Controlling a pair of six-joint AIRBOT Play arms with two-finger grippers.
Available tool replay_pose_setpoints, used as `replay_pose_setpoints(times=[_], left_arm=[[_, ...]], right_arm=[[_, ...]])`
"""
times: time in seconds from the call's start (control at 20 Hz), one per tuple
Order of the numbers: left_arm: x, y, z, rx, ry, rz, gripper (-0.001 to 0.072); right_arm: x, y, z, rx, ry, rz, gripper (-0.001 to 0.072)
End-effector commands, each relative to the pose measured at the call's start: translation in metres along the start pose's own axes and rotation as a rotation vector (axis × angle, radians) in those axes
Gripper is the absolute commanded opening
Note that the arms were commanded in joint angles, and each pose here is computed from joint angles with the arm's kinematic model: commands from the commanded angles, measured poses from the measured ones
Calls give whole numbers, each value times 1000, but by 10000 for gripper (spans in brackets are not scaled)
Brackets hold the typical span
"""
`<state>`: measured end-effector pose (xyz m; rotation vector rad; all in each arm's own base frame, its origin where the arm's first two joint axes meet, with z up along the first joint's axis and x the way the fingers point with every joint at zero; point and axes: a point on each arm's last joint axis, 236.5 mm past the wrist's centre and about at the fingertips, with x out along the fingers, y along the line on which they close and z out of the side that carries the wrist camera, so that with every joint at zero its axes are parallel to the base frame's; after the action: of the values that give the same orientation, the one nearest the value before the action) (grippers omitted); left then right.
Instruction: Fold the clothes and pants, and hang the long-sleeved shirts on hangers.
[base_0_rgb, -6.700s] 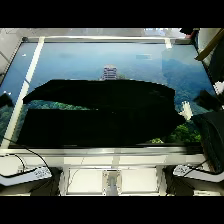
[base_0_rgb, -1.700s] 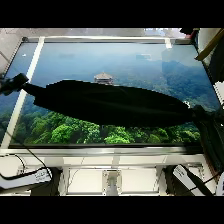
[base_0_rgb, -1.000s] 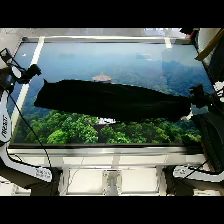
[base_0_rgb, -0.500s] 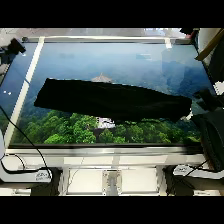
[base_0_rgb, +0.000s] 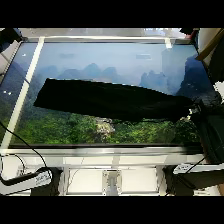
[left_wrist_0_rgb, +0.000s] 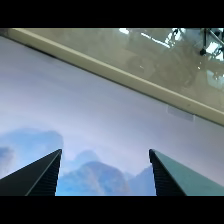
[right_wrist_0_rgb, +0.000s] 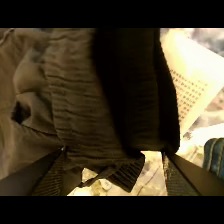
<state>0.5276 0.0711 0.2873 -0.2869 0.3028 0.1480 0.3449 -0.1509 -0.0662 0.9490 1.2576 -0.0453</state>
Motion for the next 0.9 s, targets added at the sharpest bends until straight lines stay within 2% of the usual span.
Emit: replay_pose_setpoints(times=[0.0, 0.15, 0.35, 0.4, 0.5, 0.55, 0.6, 0.65, 0.75, 0.8, 0.85], left_arm=[[-4, -10, -15, 15, 63, -11, 622], [-5, -11, -20, 16, 82, -11, 621], [-5, -22, -23, 24, 88, -30, 621], [-5, -25, -24, 26, 89, -36, 621], [-5, -32, -26, 31, 93, -47, 621], [-5, -34, -27, 33, 94, -52, 621], [-5, -36, -27, 34, 95, -56, 620], [-5, -37, -28, 34, 96, -58, 619], [-6, -37, -32, 32, 114, -56, 556], [-6, -36, -36, 33, 130, -53, 502], [-7, -35, -41, 34, 152, -49, 375]], right_arm=[[13, -16, -4, 2, 42, -19, 674], [33, -18, -16, 19, 120, 28, 674], [48, -3, -11, -81, 110, 62, 666], [51, 2, -6, -89, 90, 73, 615], [55, 10, 3, -91, 53, 81, 431], [57, 12, 5, -98, 45, 77, 297], [59, 17, 4, -102, 48, 84, 17], [58, 21, 3, -126, 50, 97, 19], [49, 32, 0, -136, 53, 129, 19], [40, 37, -3, -167, 58, 138, 19], [27, 45, -5, -195, 57, 149, 18]])
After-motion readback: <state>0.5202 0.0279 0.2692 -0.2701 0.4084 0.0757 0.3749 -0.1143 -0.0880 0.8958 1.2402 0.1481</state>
